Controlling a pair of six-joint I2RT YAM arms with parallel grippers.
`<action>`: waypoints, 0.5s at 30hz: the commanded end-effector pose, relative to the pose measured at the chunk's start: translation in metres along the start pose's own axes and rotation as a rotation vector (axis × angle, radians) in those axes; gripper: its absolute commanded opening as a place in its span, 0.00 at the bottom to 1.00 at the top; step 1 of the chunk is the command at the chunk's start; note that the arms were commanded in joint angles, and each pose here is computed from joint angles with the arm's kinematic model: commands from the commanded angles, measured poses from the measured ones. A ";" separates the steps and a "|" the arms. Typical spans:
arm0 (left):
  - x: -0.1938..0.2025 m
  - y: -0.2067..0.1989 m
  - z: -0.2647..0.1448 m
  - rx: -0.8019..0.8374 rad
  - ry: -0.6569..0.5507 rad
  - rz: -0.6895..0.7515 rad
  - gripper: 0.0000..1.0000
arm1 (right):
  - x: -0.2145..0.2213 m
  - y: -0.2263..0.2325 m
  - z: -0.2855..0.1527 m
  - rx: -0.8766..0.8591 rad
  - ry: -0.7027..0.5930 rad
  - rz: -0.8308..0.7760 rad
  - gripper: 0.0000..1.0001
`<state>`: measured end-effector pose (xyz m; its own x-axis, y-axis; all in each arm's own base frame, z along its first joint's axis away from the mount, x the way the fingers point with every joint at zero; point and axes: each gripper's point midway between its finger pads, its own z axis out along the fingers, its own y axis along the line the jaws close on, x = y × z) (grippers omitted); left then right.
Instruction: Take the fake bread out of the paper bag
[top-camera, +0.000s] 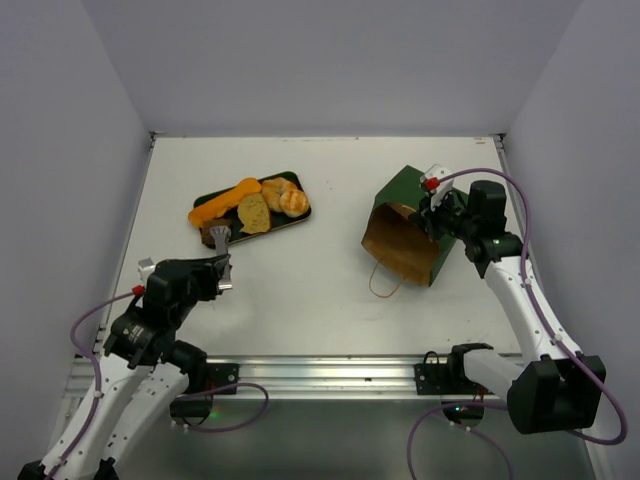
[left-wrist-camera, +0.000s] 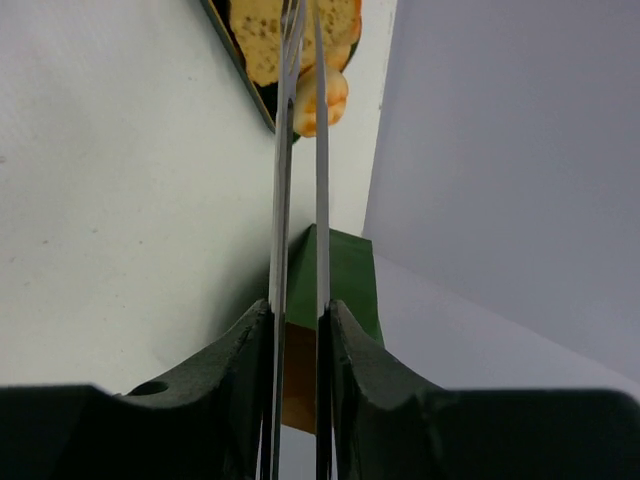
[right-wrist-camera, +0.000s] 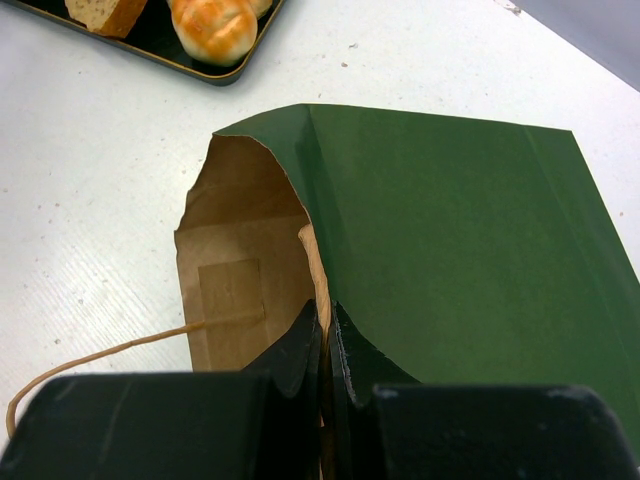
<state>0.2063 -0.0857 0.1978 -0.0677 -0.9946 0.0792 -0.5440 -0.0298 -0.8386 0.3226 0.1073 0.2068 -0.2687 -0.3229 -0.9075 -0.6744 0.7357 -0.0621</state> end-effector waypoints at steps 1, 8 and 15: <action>0.017 -0.043 -0.014 0.122 0.077 0.059 0.30 | -0.006 0.003 -0.001 -0.015 -0.033 -0.011 0.00; 0.082 -0.051 0.005 0.180 0.375 0.331 0.13 | -0.007 0.001 -0.002 -0.013 -0.022 -0.013 0.00; 0.134 -0.043 -0.007 0.385 0.683 0.730 0.06 | -0.004 0.009 -0.001 -0.122 0.064 -0.044 0.00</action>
<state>0.2348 -0.1849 0.2073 -0.6459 -0.7559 -0.1070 -0.2987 0.3793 -0.8757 0.3188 0.1099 0.1994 -0.3018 -0.3521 -0.8860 -0.7072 0.7059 -0.0397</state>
